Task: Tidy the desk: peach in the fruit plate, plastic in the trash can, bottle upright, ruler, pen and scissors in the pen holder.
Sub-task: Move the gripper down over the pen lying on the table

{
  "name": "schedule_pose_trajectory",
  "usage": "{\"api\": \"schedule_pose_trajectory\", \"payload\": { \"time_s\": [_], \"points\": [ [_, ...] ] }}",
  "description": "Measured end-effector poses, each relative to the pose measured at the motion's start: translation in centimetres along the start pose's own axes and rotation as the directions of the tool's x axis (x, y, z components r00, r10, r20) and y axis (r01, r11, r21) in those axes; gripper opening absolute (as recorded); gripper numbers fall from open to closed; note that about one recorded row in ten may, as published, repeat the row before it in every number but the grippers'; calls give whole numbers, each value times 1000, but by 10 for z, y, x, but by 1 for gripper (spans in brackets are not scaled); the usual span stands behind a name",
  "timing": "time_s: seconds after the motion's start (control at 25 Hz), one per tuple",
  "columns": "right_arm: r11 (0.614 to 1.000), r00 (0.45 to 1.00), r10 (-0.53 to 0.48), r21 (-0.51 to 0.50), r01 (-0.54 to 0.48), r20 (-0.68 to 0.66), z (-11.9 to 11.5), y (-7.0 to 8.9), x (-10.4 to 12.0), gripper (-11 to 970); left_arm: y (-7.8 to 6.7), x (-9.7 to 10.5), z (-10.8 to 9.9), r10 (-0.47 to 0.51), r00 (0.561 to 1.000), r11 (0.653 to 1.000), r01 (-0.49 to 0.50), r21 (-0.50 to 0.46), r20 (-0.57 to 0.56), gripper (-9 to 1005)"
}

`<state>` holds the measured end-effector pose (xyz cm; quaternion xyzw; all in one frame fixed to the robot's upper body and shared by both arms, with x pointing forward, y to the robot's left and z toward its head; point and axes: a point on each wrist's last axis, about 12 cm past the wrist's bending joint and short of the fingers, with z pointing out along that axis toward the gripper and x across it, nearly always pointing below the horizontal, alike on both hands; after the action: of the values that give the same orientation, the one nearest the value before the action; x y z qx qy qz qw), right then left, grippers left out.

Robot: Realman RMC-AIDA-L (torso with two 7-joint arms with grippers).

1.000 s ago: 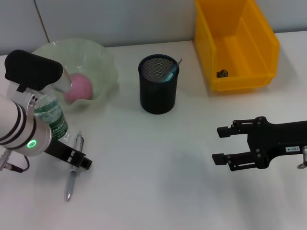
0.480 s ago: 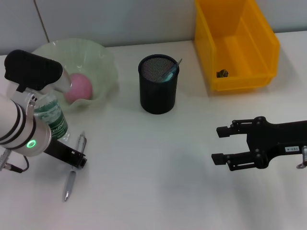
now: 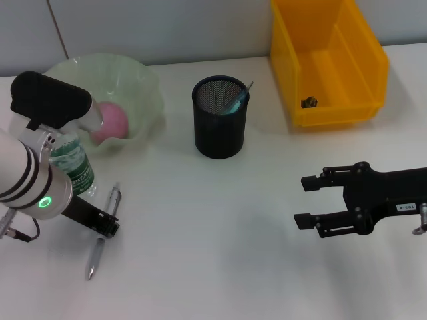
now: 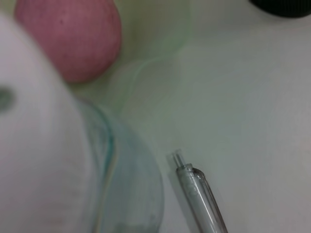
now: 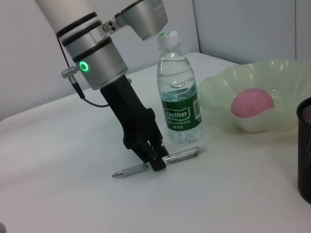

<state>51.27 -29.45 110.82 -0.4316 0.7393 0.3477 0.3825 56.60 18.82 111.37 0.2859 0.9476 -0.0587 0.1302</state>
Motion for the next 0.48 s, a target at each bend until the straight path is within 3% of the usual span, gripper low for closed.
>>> {"api": "schedule_pose_trajectory", "payload": {
  "time_s": [0.48],
  "points": [
    [1000,1000,-1,1,1,0,0,0,0,762,-7,-7,-6,49,999,999,-48,-17,18,272]
  ]
}}
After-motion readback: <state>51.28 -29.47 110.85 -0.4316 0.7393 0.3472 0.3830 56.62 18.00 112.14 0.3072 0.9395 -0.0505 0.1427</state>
